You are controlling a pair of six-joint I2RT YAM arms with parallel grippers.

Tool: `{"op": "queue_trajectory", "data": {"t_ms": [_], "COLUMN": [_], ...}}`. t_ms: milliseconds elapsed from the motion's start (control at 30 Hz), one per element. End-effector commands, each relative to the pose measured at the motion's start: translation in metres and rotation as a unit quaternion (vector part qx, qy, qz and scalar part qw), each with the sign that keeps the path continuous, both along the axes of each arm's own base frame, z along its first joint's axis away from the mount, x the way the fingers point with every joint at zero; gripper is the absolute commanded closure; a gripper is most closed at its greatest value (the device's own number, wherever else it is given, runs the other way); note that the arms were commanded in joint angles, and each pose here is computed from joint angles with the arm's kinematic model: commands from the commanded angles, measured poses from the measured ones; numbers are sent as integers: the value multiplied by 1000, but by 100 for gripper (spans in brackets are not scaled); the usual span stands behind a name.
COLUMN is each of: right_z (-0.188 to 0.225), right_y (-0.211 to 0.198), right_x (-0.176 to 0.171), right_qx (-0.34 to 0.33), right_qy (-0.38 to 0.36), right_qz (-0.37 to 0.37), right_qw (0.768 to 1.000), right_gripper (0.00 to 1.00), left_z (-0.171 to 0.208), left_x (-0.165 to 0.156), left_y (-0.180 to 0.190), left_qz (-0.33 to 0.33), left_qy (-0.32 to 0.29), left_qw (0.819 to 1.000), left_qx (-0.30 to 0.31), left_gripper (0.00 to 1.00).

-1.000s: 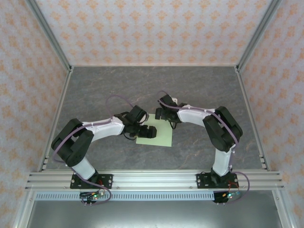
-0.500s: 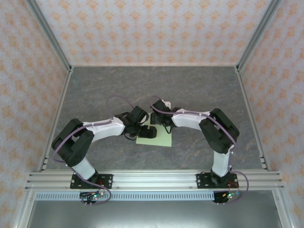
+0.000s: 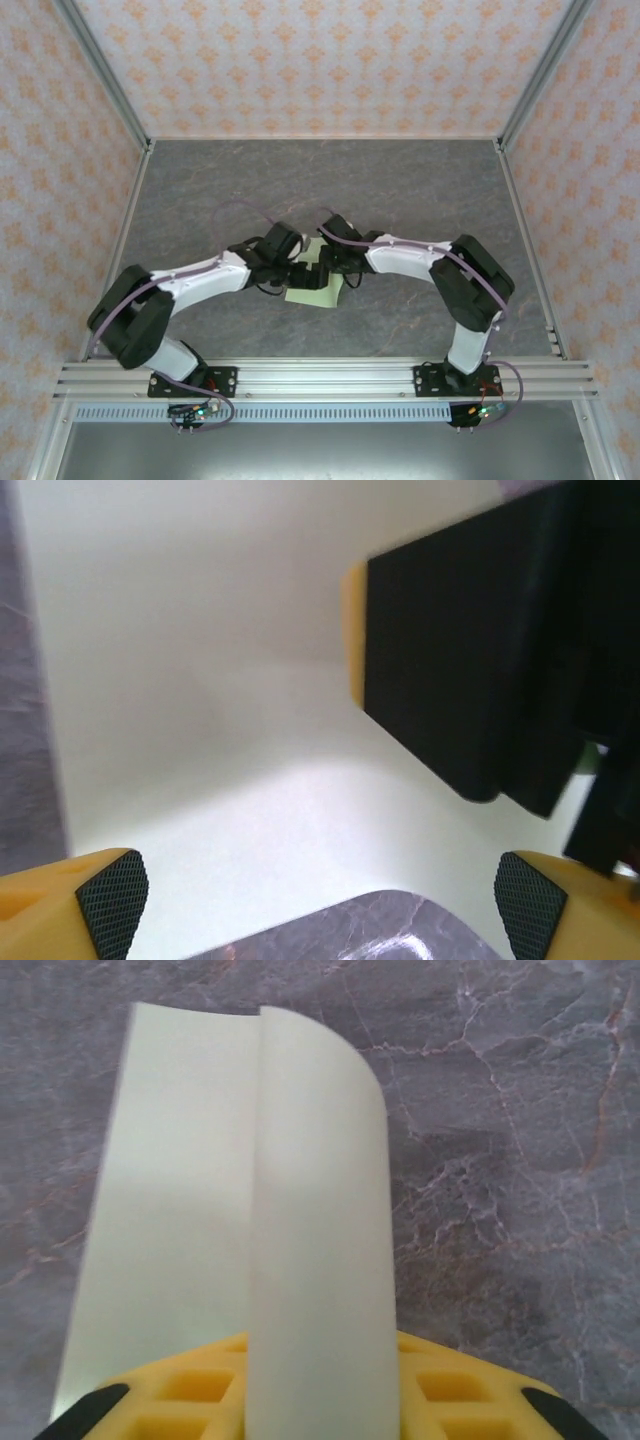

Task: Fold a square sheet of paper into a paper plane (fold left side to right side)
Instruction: Pick up the square sheet of paper from the center of the table.

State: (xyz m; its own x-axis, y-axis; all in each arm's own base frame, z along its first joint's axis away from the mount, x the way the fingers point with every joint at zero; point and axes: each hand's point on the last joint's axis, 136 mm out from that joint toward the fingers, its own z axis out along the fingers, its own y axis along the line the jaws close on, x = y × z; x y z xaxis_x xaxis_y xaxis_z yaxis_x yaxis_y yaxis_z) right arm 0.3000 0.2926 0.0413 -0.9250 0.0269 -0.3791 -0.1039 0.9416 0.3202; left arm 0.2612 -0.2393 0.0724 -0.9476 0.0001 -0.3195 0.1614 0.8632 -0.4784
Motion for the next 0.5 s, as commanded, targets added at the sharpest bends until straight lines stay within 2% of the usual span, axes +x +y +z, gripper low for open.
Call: {"op": "queue_trajectory", "data": {"t_ms": [0,133,267,467], "right_z": [27,60,111,209], "right_y": [4,6,-3,-12], "right_x": [-3,-1,3,-19], "right_qx": [63,167,277,363], "right_qy": [-9,-20,-49,-119], "right_qz": [11,19,34,125], "right_qw": [998,986,959,916], "right_gripper": [75,77,77,77], "left_z": [29,64,103,171], "left_x": [7,10,11,4], "left_y": [19,36,42,28], "left_qz": [31,51,56,13], "left_qy": [-21,-57,-104,-182], "left_qw": [998,993,982,953], "left_qx": [-42,-87,-145,-240], "left_gripper": [7,5,3,1]}}
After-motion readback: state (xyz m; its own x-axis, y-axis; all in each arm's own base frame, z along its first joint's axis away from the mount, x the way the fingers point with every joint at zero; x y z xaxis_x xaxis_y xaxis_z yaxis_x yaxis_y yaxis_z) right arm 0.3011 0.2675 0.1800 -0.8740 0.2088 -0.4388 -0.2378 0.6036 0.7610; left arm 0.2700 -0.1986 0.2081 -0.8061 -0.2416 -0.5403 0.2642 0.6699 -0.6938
